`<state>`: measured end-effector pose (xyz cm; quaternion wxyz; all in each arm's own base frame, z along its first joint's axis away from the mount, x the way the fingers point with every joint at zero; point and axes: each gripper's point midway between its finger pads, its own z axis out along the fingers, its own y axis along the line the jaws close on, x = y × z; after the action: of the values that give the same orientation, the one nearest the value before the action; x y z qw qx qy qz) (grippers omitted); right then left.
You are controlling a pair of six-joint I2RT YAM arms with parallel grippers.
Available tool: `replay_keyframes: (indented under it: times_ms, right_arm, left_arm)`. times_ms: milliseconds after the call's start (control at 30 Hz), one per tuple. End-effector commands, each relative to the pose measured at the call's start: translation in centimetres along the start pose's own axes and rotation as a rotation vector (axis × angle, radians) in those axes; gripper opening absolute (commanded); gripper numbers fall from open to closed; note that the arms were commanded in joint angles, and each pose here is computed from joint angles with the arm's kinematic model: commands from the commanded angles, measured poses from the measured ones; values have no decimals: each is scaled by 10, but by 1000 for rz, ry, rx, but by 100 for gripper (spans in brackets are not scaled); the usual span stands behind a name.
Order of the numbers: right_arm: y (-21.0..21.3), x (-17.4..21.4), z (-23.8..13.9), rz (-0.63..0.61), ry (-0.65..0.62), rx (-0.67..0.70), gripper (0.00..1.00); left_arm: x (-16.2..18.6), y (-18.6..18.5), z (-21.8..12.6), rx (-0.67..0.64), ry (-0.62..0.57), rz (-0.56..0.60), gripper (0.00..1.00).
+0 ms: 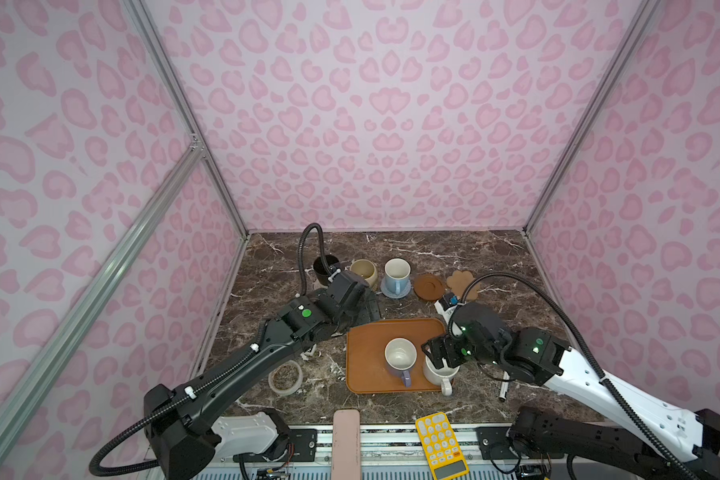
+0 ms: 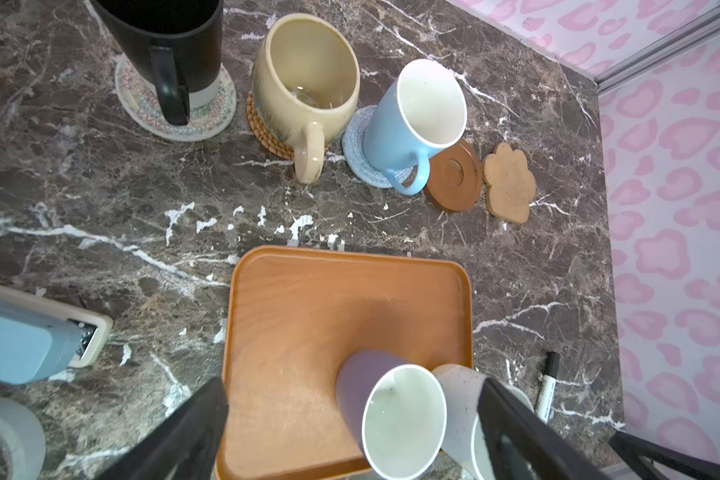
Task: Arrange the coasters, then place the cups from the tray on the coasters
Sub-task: 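Lower the right gripper onto the lavender mug on the tray while the left gripper withdraws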
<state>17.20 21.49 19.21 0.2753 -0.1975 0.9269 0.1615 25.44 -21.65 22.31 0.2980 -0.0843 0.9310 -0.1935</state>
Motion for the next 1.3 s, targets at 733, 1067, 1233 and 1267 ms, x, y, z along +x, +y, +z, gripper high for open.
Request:
replay_keyframes:
  times_ms: [733,1067,1233,1267]
  right_arm:
    - [62,72,75,-11,285,2,58]
    - [50,77,103,5,304,114,47]
    - [46,71,108,-6,269,148,41]
    - [47,70,109,-11,268,149,41]
  left_arm:
    - [41,9,-8,92,-23,-102,98]
    - [46,14,-2,63,-11,-114,99]
    - [47,15,-1,58,-8,-115,99]
    - [47,16,-1,57,-9,-116,99]
